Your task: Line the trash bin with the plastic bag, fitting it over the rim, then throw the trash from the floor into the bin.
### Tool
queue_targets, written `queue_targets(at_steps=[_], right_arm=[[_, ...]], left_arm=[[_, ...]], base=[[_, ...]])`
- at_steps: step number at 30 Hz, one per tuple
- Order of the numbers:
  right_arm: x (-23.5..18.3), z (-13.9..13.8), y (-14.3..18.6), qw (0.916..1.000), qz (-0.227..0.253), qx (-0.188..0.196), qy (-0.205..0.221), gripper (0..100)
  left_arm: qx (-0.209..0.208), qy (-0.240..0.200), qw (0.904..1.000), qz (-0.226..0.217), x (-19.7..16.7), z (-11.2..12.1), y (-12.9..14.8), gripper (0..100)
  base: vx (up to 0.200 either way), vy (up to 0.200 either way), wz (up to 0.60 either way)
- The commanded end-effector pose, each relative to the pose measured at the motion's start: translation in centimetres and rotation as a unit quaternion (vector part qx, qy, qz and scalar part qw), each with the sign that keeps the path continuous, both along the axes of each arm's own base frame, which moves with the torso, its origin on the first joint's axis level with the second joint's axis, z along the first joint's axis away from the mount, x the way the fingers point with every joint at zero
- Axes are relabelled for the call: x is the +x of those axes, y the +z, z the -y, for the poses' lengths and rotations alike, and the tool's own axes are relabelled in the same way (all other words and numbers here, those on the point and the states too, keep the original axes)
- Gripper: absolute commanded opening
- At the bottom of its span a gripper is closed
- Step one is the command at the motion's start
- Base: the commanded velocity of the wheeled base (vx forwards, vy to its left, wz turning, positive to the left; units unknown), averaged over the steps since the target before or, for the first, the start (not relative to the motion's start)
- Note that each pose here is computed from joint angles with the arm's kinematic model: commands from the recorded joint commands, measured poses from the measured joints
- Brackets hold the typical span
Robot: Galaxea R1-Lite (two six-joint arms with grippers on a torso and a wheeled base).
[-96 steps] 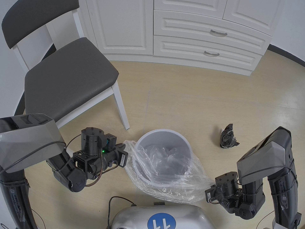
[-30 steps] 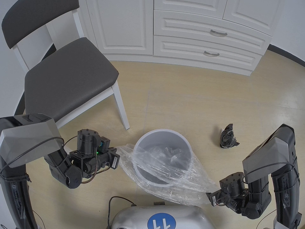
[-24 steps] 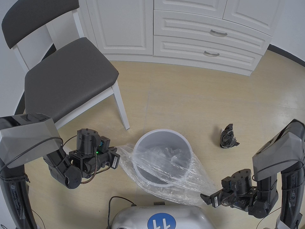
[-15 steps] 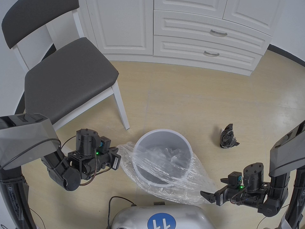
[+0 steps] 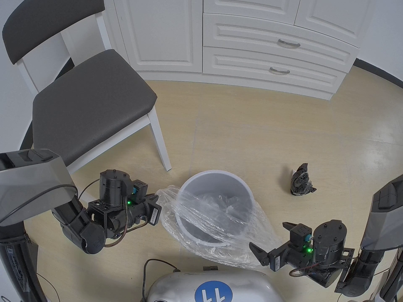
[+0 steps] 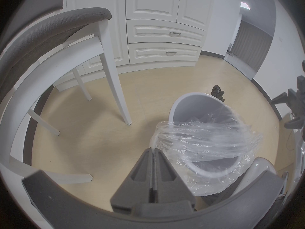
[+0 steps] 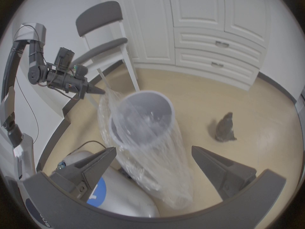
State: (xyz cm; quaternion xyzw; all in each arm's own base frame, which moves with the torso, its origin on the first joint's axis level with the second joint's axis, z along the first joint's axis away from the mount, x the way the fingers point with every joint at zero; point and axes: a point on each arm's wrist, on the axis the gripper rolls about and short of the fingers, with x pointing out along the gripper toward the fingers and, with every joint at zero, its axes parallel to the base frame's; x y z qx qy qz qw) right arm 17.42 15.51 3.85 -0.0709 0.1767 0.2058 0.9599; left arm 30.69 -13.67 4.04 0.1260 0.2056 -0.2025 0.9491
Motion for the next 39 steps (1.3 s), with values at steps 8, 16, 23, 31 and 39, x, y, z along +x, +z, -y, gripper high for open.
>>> queue_targets(at_steps=[8,16,23,31,39], right_arm=[[3.3,-6.1,4.8,0.9930,0.088,-0.060,0.051,100],[5.2,-10.6,7.0,0.9885,0.029,-0.140,0.050,100],[4.9,-14.0,7.4,0.9842,0.027,-0.158,0.075,100],[4.2,-14.4,5.5,0.9744,-0.008,-0.205,0.092,100],[5.3,-14.5,3.0,0.9676,-0.030,-0.236,0.086,100]], left_arm=[[-0.012,-0.007,0.9998,0.013,0.1,0.0,0.0,0],[-0.023,-0.031,0.9992,0.012,-0.4,0.1,-0.2,0],[-0.020,-0.043,0.9988,-0.003,-1.2,0.0,-1.0,100],[-0.033,-0.070,0.9970,-0.003,-1.8,-1.5,-0.1,100],[-0.034,-0.134,0.9902,0.025,-4.1,-3.3,2.6,100]], base=[[0.000,0.000,0.00],[0.000,0.000,0.00],[0.000,0.000,0.00],[0.000,0.000,0.00],[0.000,0.000,0.00]])
